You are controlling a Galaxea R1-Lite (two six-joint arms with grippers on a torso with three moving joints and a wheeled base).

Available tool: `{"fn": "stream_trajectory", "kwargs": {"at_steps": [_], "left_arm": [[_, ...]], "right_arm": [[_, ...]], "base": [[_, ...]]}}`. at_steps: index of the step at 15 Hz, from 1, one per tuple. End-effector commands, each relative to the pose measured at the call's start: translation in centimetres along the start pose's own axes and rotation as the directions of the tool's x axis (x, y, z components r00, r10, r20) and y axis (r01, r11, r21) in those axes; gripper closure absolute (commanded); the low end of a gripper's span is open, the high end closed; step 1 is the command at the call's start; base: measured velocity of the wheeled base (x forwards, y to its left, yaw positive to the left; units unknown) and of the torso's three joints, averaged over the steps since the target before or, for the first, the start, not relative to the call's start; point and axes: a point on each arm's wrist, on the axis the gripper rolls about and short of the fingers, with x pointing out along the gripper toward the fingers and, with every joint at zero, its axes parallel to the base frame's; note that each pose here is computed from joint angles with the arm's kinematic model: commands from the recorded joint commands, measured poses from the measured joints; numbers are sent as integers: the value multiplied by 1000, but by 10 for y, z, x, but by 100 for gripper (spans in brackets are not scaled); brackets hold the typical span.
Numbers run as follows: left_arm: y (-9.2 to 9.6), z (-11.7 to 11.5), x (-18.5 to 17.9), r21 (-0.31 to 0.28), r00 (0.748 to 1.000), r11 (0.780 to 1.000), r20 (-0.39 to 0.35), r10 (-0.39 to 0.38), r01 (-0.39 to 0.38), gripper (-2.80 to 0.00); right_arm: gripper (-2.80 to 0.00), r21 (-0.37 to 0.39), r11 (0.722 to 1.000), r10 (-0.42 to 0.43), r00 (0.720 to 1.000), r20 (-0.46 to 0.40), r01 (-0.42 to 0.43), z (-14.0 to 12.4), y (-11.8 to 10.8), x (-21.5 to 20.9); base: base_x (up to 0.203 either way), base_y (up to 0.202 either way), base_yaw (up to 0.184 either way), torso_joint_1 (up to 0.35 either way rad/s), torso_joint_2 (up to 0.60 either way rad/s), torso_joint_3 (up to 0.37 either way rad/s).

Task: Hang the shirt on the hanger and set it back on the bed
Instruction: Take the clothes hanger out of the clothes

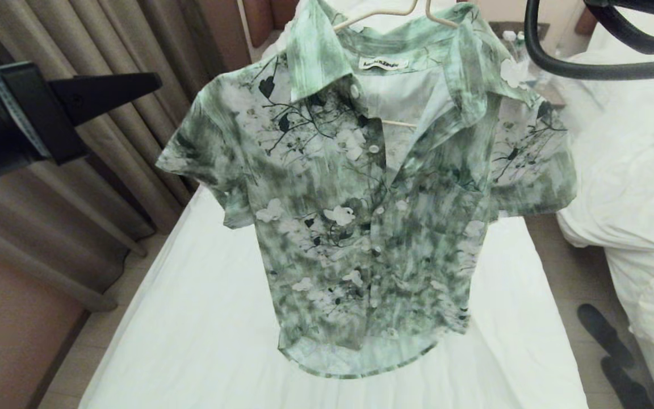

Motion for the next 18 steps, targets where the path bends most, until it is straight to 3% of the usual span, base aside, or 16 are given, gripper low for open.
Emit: {"fn": "stream_trajectory", "kwargs": {"at_steps": [1,18], "left_arm": [[0,0,0,0,1000,1000,1,0,0,0],[1,-7,12,-2,1000,1000,-31,2,-2,0]], "right_arm": [[0,21,1000,-8,1000,0,8,-1,-8,1],[0,-66,998,-10,1000,1,10,-1,-21,3]], "base": [[0,0,0,0,0,0],[0,0,0,0,0,0]]}}
